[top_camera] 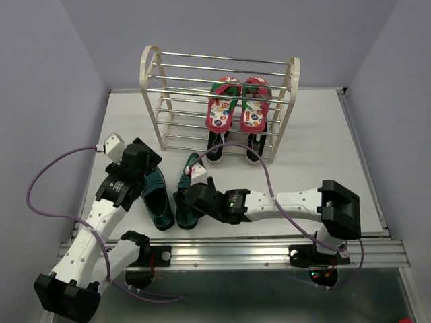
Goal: Place and organize the shoes onto the shoe shelf
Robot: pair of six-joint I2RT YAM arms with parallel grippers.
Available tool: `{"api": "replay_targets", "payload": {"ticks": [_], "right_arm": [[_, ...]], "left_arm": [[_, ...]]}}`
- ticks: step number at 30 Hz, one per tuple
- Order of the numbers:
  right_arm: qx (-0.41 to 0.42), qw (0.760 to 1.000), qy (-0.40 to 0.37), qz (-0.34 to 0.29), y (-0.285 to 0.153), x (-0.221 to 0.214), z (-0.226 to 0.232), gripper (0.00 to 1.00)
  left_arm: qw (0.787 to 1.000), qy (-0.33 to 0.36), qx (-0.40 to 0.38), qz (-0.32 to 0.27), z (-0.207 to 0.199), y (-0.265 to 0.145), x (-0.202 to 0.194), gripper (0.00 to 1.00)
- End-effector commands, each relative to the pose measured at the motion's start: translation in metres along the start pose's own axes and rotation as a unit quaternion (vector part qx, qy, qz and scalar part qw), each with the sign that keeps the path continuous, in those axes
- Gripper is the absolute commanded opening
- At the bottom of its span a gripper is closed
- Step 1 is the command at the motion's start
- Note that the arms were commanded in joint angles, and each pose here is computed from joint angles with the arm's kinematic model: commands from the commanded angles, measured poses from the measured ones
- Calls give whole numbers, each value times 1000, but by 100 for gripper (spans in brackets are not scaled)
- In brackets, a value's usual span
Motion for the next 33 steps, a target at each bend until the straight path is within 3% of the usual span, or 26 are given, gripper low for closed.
{"api": "replay_targets", "payload": {"ticks": [1,9,16,22,33], "right_arm": [[23,998,44,-50,8,9,30,100],[-26,997,50,-59,24,-8,35,100],[-122,986,34,-108,25,-18,29,100],[-210,971,40,-108,42,-39,5,100],[-203,968,67,-132,48,-37,-2,97]], "left_arm": [[999,-7,-20,-26,2,-3,4,99],[999,-2,-25,-21,1,-2,2,99],[1000,-1,-26,-16,1,-1,-1,99],[999,-9,-27,-25,3,-4,1,99],[999,-12,-29,-26,4,-5,-1,99]]}}
Point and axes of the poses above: each gripper's point midway between its finger pads, its own y axis out along the fingers, its own z axis along the line the jaws close on, x = y × z, the point moved 7 cm from there along -y, back along the fingers, and after that the axes turned 14 degrees about y, right-handed, at the moved point
